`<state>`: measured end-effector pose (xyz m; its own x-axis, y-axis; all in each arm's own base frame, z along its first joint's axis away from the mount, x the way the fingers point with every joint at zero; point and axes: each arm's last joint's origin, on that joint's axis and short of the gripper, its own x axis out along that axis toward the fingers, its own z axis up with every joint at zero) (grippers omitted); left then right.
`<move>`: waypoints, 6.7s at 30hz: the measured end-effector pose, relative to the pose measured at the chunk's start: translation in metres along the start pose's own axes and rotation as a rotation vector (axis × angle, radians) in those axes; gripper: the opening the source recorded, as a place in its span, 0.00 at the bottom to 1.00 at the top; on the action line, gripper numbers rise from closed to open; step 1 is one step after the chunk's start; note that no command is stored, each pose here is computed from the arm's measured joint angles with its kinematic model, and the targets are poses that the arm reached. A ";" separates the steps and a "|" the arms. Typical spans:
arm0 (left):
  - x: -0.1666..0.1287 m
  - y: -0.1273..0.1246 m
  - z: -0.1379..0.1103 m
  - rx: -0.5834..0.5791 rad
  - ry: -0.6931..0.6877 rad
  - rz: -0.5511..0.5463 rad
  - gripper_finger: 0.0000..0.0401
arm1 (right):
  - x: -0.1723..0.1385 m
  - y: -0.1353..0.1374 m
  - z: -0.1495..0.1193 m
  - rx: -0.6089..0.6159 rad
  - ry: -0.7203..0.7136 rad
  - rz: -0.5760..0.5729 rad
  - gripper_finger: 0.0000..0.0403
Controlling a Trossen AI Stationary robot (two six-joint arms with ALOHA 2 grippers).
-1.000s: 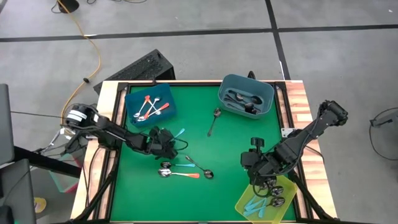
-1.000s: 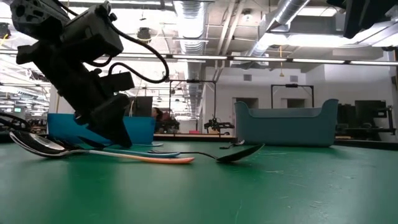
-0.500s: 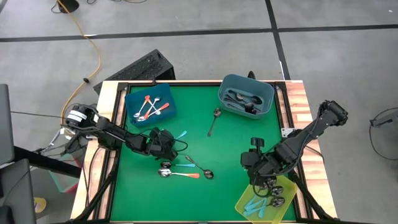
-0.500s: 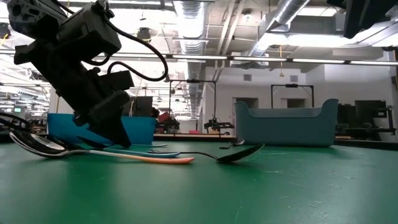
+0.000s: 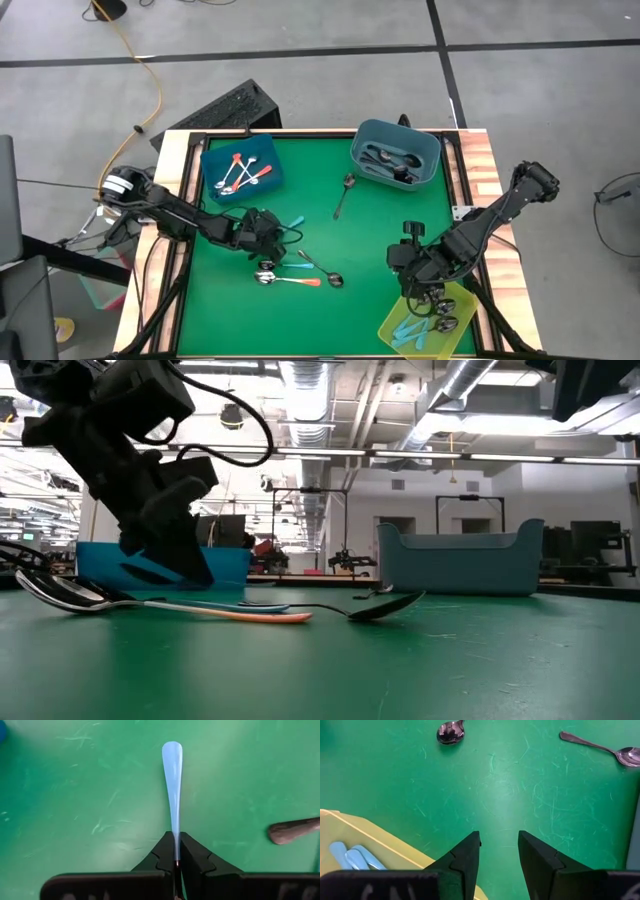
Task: Sort silverware by color (type)
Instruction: Put the blue spoon into the yellow bin
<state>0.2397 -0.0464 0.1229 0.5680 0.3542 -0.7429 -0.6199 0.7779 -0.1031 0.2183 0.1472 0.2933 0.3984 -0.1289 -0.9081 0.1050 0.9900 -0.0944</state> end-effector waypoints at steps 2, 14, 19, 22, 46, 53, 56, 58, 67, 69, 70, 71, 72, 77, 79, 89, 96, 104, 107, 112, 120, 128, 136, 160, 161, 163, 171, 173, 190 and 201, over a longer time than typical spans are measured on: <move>-0.001 0.000 0.001 -0.007 -0.006 -0.007 0.00 | 0.000 0.000 0.000 0.000 -0.003 -0.004 0.37; -0.023 -0.004 0.023 -0.075 -0.168 -0.081 0.00 | 0.001 -0.001 0.005 0.020 -0.055 -0.025 0.37; -0.043 -0.003 0.040 -0.144 -0.324 -0.106 0.00 | 0.002 -0.001 0.018 0.004 -0.178 -0.029 0.37; -0.057 -0.002 0.051 -0.163 -0.410 -0.138 0.00 | 0.004 -0.005 0.026 0.004 -0.211 -0.023 0.37; -0.124 -0.014 0.101 -0.098 -0.955 -0.545 0.00 | 0.006 -0.079 0.115 0.009 -0.712 -0.067 0.37; -0.128 -0.015 0.103 -0.082 -0.984 -0.612 0.00 | -0.014 -0.106 0.146 -0.003 -1.062 0.270 0.37; -0.130 -0.015 0.104 -0.071 -1.005 -0.629 0.00 | -0.012 -0.110 0.154 0.011 -1.128 0.312 0.37; -0.131 -0.015 0.105 -0.066 -1.022 -0.628 0.00 | -0.010 -0.111 0.155 0.015 -1.146 0.311 0.37; -0.134 -0.015 0.106 -0.025 -1.070 -0.625 0.00 | 0.019 -0.104 0.167 0.037 -1.127 0.330 0.37; -0.134 -0.015 0.106 -0.021 -1.069 -0.626 0.00 | 0.023 -0.103 0.175 0.041 -1.172 0.333 0.37; -0.134 -0.015 0.106 -0.021 -1.068 -0.625 0.00 | 0.023 -0.104 0.176 0.044 -1.185 0.332 0.37; -0.134 -0.015 0.106 -0.019 -1.065 -0.623 0.00 | 0.025 -0.105 0.176 0.045 -1.163 0.330 0.37; -0.134 -0.015 0.106 -0.018 -1.066 -0.624 0.00 | 0.028 -0.104 0.176 0.047 -1.153 0.331 0.37; -0.134 -0.015 0.106 -0.012 -1.067 -0.638 0.00 | 0.031 -0.110 0.182 0.054 -1.160 0.313 0.37; -0.134 -0.015 0.106 -0.015 -1.069 -0.637 0.00 | 0.028 -0.114 0.183 0.060 -1.180 0.306 0.37; -0.134 -0.015 0.106 -0.005 -1.065 -0.632 0.00 | 0.019 -0.122 0.185 0.071 -1.257 0.295 0.37; -0.134 -0.015 0.106 0.004 -1.071 -0.618 0.00 | 0.013 -0.123 0.187 0.070 -1.272 0.293 0.35; -0.134 -0.015 0.106 0.002 -1.072 -0.607 0.00 | 0.013 -0.122 0.187 0.076 -1.270 0.300 0.14; -0.133 -0.015 0.105 0.009 -1.064 -0.601 0.00 | 0.013 -0.121 0.187 0.067 -1.265 0.324 0.05; -0.129 -0.014 0.106 0.005 -1.040 -0.591 0.00 | 0.016 -0.121 0.186 0.103 -1.227 0.350 0.05; -0.119 -0.013 0.102 -0.059 -0.929 -0.574 0.08 | 0.019 -0.131 0.178 0.135 -1.108 0.293 0.05; -0.111 -0.014 0.096 -0.129 -0.810 -0.598 0.26 | -0.030 -0.160 0.134 0.149 -0.919 0.123 0.05; -0.109 -0.014 0.094 -0.126 -0.780 -0.589 0.28 | -0.075 -0.146 0.072 0.165 -0.702 0.158 0.05; -0.099 -0.011 0.089 -0.106 -0.702 -0.503 0.28 | -0.039 0.054 -0.020 -0.109 0.046 0.474 0.05; -0.098 -0.010 0.089 -0.104 -0.699 -0.500 0.28 | -0.033 0.059 -0.022 -0.126 0.087 0.471 0.05; -0.098 -0.010 0.088 -0.109 -0.690 -0.493 0.28 | -0.022 0.069 -0.027 -0.156 0.167 0.462 0.05; -0.096 -0.009 0.087 -0.124 -0.671 -0.479 0.28 | 0.019 0.101 -0.041 -0.321 0.352 0.446 0.05; -0.096 -0.009 0.087 -0.125 -0.671 -0.479 0.28 | 0.026 0.106 -0.043 -0.345 0.368 0.432 0.05; -0.096 -0.009 0.087 -0.125 -0.670 -0.477 0.28 | 0.082 0.129 -0.061 -0.494 0.513 0.306 0.07; -0.093 -0.008 0.084 -0.113 -0.640 -0.458 0.28 | 0.087 0.132 -0.060 -0.492 0.455 0.317 0.10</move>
<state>0.2378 -0.0422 0.2485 0.9592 0.2681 -0.0902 -0.2815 0.8731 -0.3982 0.2117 0.2701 0.1773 -0.0867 0.0983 -0.9914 -0.4154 0.9009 0.1257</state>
